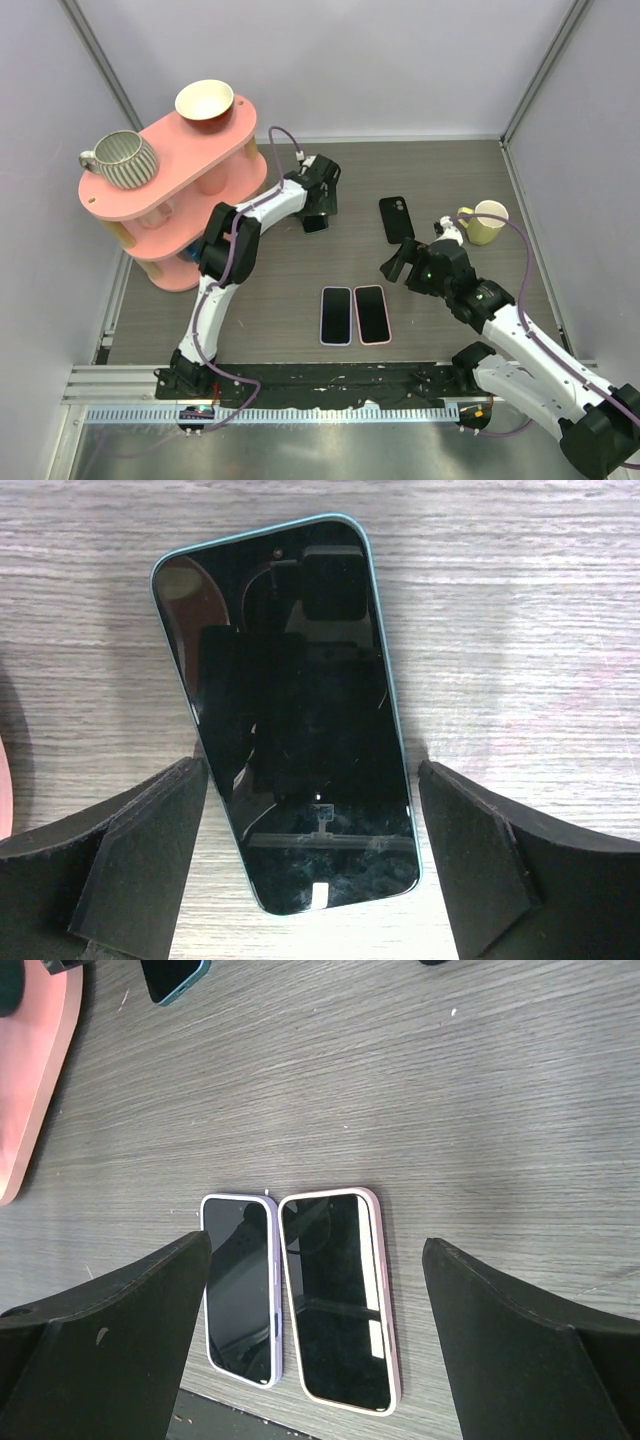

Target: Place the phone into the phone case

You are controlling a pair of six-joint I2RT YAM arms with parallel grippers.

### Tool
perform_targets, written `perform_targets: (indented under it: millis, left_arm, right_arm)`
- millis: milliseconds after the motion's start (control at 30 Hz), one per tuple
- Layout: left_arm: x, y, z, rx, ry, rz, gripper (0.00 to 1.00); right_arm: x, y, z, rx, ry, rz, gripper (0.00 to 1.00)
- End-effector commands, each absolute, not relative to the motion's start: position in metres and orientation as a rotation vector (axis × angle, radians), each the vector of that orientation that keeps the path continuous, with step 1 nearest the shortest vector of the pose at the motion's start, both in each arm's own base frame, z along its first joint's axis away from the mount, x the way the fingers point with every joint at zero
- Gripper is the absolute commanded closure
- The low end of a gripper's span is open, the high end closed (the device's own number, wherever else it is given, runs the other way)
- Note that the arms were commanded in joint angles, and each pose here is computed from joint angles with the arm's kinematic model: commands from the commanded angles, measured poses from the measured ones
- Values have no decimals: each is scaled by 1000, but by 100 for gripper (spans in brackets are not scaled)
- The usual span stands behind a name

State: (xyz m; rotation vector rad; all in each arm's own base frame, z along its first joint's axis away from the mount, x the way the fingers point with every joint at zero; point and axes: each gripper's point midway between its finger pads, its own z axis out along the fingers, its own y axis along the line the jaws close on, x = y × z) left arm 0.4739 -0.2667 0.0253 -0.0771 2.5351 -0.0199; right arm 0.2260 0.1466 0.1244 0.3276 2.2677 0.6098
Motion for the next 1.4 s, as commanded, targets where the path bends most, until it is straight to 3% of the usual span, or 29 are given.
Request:
perform_targets:
  millis: [0,133,433,800,1367]
  left_arm:
    - [457,-272,19,-72,2575,-110,12]
    - [447,-273,20,-42,2591,-157,28]
    - [402,-277,16,40,2656,-325,51]
    - [366,-289,41,135,2608,-582,57]
    - [336,-316,50,135,2528,-943,59]
  right_arm:
    - [237,147,152,321,2191,619,7]
    - [236,147,150,357,2193,632,7]
    - [252,154,156,479,2125,694,7]
    - [300,181,175,531,2029,808,7]
    - [366,258,102,447,2221,1028,23]
